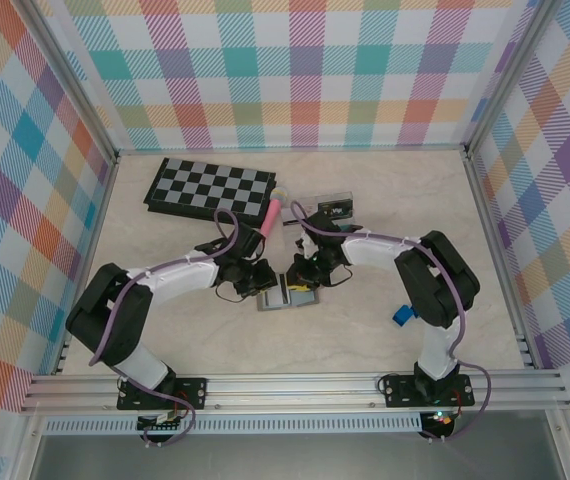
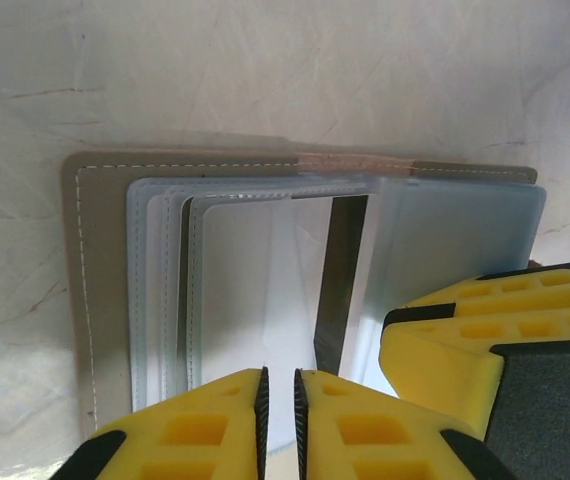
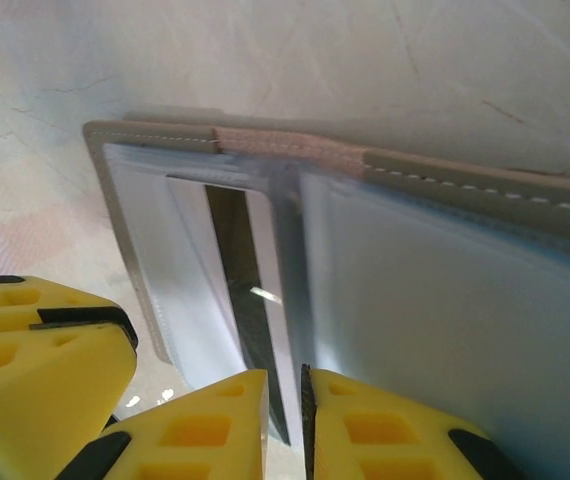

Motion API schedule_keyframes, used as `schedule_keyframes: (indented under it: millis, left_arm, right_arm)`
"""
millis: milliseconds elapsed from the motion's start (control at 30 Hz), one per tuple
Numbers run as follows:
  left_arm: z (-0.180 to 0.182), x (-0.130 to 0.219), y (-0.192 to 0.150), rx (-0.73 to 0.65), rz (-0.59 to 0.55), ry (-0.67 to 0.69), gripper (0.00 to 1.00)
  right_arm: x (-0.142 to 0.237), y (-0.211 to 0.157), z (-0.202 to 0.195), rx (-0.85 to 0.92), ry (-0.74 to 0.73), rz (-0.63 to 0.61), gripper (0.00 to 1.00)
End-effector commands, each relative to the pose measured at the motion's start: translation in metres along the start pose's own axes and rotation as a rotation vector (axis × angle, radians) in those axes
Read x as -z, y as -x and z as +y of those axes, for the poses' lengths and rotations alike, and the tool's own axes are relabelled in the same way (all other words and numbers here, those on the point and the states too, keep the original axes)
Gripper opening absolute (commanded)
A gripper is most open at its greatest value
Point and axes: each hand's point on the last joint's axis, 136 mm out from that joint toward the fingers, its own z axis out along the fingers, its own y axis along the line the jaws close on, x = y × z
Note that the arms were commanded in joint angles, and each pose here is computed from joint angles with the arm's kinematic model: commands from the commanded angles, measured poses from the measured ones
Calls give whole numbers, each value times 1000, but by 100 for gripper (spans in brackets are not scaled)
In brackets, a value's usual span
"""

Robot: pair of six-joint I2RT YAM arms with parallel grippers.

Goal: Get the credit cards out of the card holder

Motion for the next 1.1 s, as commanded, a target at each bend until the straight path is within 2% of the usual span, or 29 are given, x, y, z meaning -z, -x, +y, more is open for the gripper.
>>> schedule_keyframes:
  millis: [0, 233, 467, 767, 1067]
  left_arm:
    - [5, -6, -4, 25, 35, 3, 15]
    - [24, -14, -9, 53, 57, 87, 12]
    - [31, -16, -10, 69, 60, 116, 11]
    - [35, -17, -10, 78, 59, 132, 11]
    - [33, -17, -10, 69, 60, 122, 12]
  right_arm:
    - [-2, 7, 9, 44, 22, -1, 18]
    - [-4, 8, 12, 66, 44, 5, 18]
    - [-9, 8, 10, 57, 37, 22, 19]
    - [-15, 7, 4, 48, 21, 42, 18]
    - [-18, 5, 14, 71, 92, 58, 14]
